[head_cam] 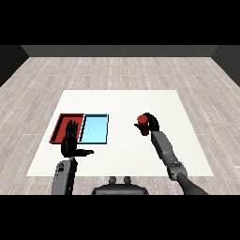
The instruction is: Pick the red can and put it in the red box
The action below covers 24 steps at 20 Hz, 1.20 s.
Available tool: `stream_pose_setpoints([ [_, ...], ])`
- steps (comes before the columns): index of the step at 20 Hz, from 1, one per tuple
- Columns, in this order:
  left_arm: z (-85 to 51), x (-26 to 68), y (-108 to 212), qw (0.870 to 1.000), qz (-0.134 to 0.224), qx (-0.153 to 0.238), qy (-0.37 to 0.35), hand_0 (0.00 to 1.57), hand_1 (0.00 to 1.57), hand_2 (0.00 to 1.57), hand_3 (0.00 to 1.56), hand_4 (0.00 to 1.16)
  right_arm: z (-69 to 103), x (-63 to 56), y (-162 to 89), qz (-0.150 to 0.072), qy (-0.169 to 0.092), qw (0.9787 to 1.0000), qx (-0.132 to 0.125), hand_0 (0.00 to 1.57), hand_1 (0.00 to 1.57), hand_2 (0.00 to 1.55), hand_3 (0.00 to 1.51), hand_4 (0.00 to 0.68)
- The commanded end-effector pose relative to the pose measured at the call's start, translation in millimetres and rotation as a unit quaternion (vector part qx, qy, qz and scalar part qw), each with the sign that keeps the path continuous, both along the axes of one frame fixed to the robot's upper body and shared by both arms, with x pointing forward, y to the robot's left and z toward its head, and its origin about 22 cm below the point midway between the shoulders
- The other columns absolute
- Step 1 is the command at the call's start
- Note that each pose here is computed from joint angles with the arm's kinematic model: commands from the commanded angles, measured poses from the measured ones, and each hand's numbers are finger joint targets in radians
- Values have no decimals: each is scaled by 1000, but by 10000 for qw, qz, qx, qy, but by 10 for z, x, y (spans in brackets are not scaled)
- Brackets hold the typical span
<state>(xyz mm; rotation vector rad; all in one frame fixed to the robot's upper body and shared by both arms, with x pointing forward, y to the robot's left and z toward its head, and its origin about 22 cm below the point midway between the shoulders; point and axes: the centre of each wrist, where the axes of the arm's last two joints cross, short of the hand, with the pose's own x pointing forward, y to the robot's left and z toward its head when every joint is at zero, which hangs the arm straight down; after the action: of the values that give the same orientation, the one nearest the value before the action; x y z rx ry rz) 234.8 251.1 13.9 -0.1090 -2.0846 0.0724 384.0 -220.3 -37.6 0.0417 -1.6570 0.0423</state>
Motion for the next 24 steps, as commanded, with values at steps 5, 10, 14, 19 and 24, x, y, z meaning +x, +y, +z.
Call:
stream_pose_setpoints([
  [5, 115, 82, -227, 9997, -38, 221, 47, 0, 0, 0, 0, 0, 418, 11, -191, -6, -639, 9979, 133, 1515, 1515, 1460, 1383, 608],
  [10, 247, 147, -262, 9981, -617, 91, 21, 0, 0, 0, 0, 0, 798, -104, -382, -9, -1358, 9904, 255, 1514, 1514, 1469, 1408, 641],
  [14, 258, -67, -493, 9960, -786, 412, 134, 0, 0, 0, 0, 0, 1054, -310, -563, 122, -1578, 9869, 296, 1465, 1465, 1420, 1391, 633],
  [19, 372, 112, -778, 9939, -883, 514, 409, 0, 0, 0, 0, 0, 1045, -552, 438, 1, -1732, 9833, 558, 1440, 1440, 1405, 1382, 628],
  [24, 388, 247, -1049, 9921, -940, 675, 488, 0, 0, 0, 0, 0, 1072, -796, 1034, 108, -1728, 9835, 530, 1438, 1438, 1410, 1381, 622],
])
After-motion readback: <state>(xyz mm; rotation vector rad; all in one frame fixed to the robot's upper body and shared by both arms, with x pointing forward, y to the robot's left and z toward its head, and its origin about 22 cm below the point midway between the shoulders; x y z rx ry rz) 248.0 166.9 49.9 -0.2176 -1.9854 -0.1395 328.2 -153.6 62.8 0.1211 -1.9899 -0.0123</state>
